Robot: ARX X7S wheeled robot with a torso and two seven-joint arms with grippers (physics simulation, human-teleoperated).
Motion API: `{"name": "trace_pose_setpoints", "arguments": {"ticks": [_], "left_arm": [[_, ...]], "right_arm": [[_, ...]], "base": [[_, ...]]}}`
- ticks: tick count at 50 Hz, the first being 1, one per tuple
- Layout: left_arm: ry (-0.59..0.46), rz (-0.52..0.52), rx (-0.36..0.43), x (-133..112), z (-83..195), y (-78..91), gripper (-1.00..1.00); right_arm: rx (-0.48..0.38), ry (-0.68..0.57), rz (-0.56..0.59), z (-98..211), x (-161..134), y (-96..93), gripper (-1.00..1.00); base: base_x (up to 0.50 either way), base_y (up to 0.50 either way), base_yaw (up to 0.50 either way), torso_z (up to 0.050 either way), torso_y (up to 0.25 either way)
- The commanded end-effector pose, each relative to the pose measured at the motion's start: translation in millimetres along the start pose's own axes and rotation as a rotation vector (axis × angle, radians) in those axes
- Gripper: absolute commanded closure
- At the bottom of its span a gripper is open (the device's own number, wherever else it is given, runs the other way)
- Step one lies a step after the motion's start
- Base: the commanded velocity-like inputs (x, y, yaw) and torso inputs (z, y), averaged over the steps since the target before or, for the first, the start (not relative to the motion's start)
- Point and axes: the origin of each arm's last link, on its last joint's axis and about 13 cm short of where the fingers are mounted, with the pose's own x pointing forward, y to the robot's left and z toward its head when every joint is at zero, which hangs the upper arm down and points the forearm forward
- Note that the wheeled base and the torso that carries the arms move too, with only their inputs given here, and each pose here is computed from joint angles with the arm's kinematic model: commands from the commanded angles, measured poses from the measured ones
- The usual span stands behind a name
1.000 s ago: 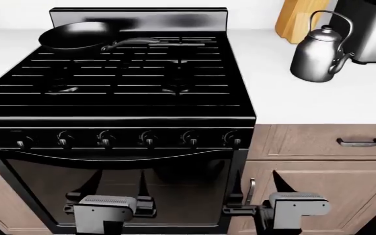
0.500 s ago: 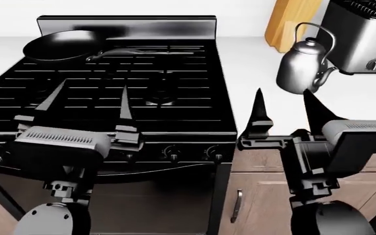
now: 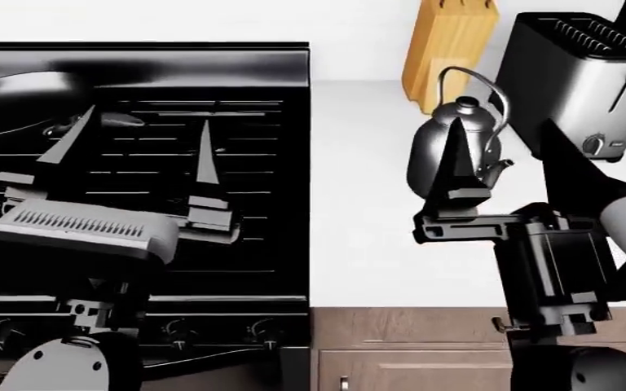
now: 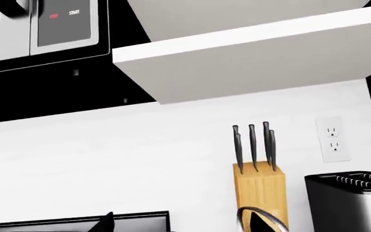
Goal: Pick the kettle from the counter and place it on a stove burner. Then turn the burner on.
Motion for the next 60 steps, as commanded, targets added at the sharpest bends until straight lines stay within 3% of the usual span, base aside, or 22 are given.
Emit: {"name": "trace_pose_setpoints", "arguments": {"ticks": [1,17,25,44,52,60], "left_arm": [[-0.001,-0.011,0.001,-0.1,2.6,-1.6,-1.00],[-0.002,-0.015,-0.003,-0.3,3.4,-1.5,-1.00],[0.001,-0.018,-0.004,-0.2,2.6,-2.7,-1.00],[0.005,-0.026,-0.012,0.4,2.9,-3.8,-1.00],[0.005,-0.028,-0.011,0.4,2.5,-4.0,-1.00],[-0.001,-0.027,-0.012,-0.3,5.6,-3.8,-1.00]], "right_arm": [[0.016,-0.028,0.008,6.8,-2.6,1.8,-1.00],[0.024,-0.047,0.021,8.0,-4.5,2.8,-1.00],[0.080,-0.026,0.065,16.0,-5.1,2.4,-1.00],[-0.127,0.443,0.149,79.6,56.8,-15.5,-1.00],[-0.226,0.544,0.169,90.2,60.6,-16.5,-1.00],[-0.225,0.617,0.170,97.8,63.6,-18.5,-1.00]], "base": [[0.38,-0.46,0.00,0.000,0.000],[0.42,-0.39,0.00,0.000,0.000],[0.37,-0.11,0.00,0.000,0.002],[0.00,0.00,0.00,0.000,0.000],[0.00,0.00,0.00,0.000,0.000],[0.00,0.00,0.00,0.000,0.000]]}}
